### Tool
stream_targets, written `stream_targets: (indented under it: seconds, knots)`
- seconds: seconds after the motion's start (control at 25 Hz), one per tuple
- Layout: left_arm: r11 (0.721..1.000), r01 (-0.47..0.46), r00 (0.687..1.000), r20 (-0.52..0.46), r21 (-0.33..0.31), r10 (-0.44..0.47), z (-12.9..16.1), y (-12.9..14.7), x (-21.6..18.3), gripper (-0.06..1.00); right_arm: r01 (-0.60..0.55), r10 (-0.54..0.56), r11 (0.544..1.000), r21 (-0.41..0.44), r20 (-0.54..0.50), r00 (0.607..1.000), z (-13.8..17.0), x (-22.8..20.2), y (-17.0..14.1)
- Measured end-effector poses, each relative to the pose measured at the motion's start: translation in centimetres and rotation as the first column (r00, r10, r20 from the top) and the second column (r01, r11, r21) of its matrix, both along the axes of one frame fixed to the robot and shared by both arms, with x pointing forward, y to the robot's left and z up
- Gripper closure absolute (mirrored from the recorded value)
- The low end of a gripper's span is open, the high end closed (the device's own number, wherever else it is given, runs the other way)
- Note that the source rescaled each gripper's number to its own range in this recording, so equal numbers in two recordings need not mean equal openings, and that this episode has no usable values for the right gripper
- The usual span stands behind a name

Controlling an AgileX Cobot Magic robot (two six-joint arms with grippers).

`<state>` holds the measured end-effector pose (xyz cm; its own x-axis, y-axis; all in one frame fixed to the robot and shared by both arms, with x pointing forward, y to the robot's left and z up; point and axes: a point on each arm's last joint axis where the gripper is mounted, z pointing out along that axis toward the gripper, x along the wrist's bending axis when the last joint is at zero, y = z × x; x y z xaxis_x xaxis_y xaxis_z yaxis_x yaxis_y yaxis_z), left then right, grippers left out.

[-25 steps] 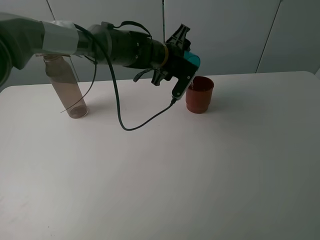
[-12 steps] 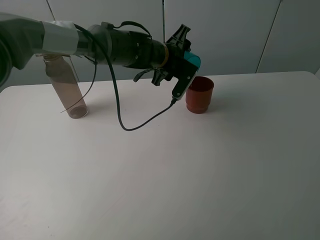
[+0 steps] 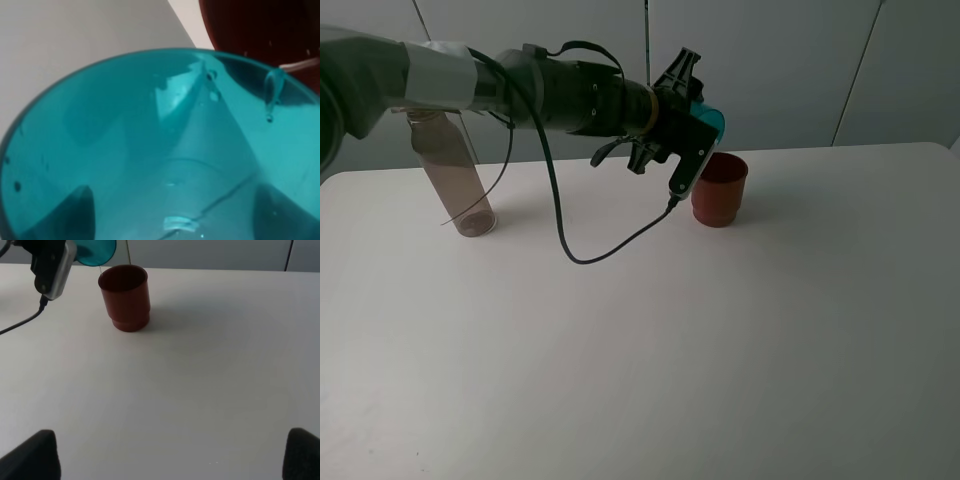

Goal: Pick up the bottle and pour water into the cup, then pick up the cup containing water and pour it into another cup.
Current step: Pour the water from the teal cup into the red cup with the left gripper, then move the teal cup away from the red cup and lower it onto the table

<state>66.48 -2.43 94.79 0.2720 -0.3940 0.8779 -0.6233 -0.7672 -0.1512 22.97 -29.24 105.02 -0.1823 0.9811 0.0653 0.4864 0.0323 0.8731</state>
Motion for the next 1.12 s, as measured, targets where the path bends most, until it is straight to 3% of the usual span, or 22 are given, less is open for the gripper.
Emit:
stream_targets:
  seconds: [0.12, 0.2, 0.32, 0.44, 0.56, 0.68, 0.96, 1.12]
  knots:
    - [0.986, -0.05, 0.994, -0.108, -0.159, 0.033, 0.1, -0.4, -0.2, 0.8, 0.0, 0.0, 1.0, 0.0, 0.0, 1.0, 0.0, 0.0, 0.0]
    - [0.946, -0.126, 0.973, -0.221, -0.3, 0.06, 0.2, -0.7, -0.4, 0.8, 0.0, 0.0, 1.0, 0.0, 0.0, 1.0, 0.0, 0.0, 0.0]
    - [0.828, -0.316, 0.903, -0.415, -0.464, 0.112, 0.3, -0.7, -0.4, 0.8, 0.0, 0.0, 1.0, 0.0, 0.0, 1.0, 0.0, 0.0, 0.0]
    - [0.692, -0.472, 0.818, -0.563, -0.546, 0.113, 0.3, -0.8, -0.4, 0.8, 0.0, 0.0, 1.0, 0.0, 0.0, 1.0, 0.0, 0.0, 0.0]
    - [0.587, -0.556, 0.751, -0.658, -0.588, 0.053, 0.2, -0.7, -1.0, 0.8, 0.0, 0.0, 1.0, 0.0, 0.0, 1.0, 0.0, 0.0, 0.0]
    - [0.519, -0.61, 0.704, -0.71, -0.599, 0.008, -0.2, -0.1, -2.0, 0.8, 0.002, -0.002, 1.0, 0.0, 0.0, 1.0, 0.0, 0.0, 0.0]
    - [0.393, -0.713, 0.643, -0.765, -0.581, 0.035, -2.6, 4.6, -3.6, 0.8, 0.006, -0.006, 1.0, 0.008, -0.002, 1.0, 0.0, 0.0, 0.0]
    - [0.291, -0.743, 0.634, -0.773, -0.602, 0.021, -4.7, 7.5, -4.5, 0.8, 0.006, -0.006, 1.0, 0.008, -0.002, 1.0, 0.0, 0.0, 0.0]
